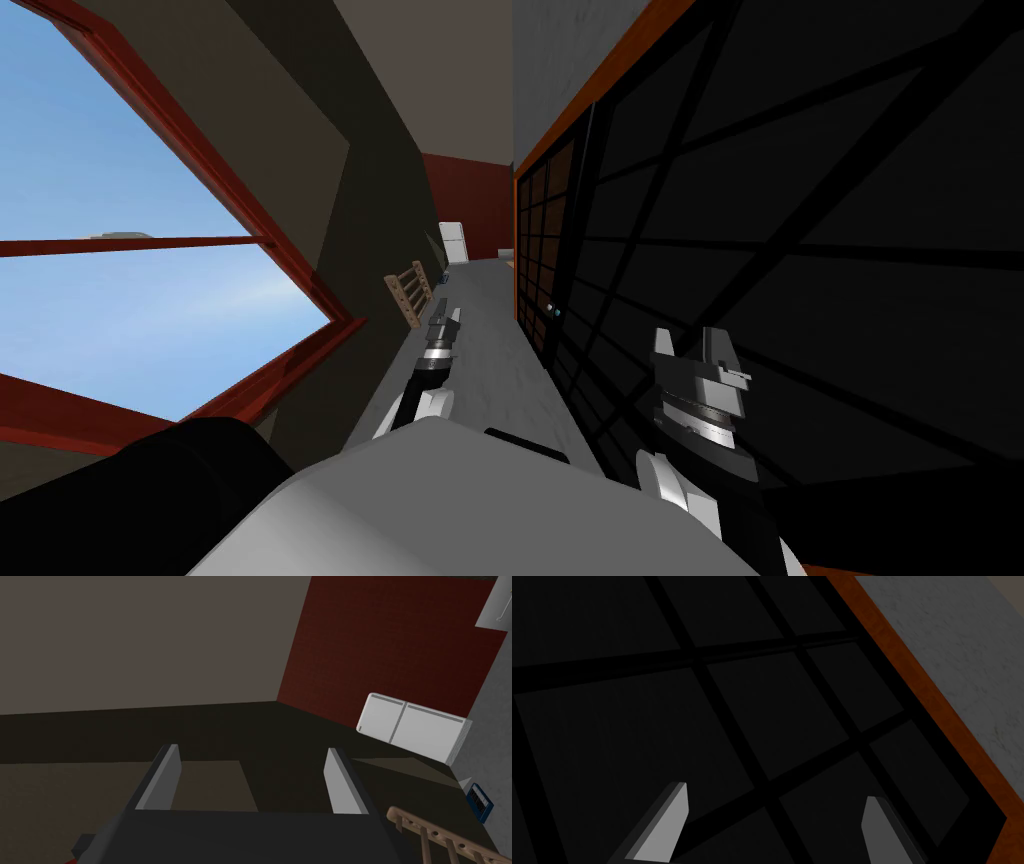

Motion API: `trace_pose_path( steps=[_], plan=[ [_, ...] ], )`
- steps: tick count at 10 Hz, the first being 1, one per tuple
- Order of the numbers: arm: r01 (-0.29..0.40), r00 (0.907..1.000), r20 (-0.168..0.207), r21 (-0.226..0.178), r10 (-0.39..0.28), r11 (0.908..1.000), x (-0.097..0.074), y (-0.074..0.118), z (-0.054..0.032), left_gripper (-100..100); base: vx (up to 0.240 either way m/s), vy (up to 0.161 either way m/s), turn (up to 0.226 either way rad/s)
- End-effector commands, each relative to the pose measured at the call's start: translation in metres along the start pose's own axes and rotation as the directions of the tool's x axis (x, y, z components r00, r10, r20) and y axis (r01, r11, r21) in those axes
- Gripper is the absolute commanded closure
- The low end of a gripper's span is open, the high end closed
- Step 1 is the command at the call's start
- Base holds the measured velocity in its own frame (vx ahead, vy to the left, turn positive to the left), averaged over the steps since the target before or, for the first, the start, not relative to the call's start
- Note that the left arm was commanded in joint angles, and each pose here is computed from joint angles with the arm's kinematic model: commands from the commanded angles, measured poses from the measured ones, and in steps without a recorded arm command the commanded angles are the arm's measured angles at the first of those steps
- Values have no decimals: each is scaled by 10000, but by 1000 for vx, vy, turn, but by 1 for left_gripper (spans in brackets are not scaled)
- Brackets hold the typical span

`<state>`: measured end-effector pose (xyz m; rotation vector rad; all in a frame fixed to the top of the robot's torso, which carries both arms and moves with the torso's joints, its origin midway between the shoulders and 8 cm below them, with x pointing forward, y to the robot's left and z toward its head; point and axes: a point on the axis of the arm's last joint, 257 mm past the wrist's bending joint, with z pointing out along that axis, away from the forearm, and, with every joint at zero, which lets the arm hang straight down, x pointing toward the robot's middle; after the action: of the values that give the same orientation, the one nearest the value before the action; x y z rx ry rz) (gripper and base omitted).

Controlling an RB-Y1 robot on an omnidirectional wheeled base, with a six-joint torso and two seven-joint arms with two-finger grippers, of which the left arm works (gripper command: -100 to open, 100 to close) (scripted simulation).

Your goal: Push the door open

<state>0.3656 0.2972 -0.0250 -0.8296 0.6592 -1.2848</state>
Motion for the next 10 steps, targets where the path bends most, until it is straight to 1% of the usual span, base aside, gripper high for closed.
trace_pose_path(
  steps=[1, 4, 8, 10],
  plan=[
    [18, 10000, -38, -28, -18, 10000, -4, 21, -2, -100, -141, 19, -47],
    [42, 10000, -89, -67, -43, 10000, -11, 50, -5, -100, -243, 32, -31],
    [77, 9998, -163, -125, -79, 9999, -22, 92, -9, -100, -253, 60, -34],
    [156, 9996, -228, -214, -161, 9996, -45, 157, -15, -100, -269, 74, -101]
  ],
)
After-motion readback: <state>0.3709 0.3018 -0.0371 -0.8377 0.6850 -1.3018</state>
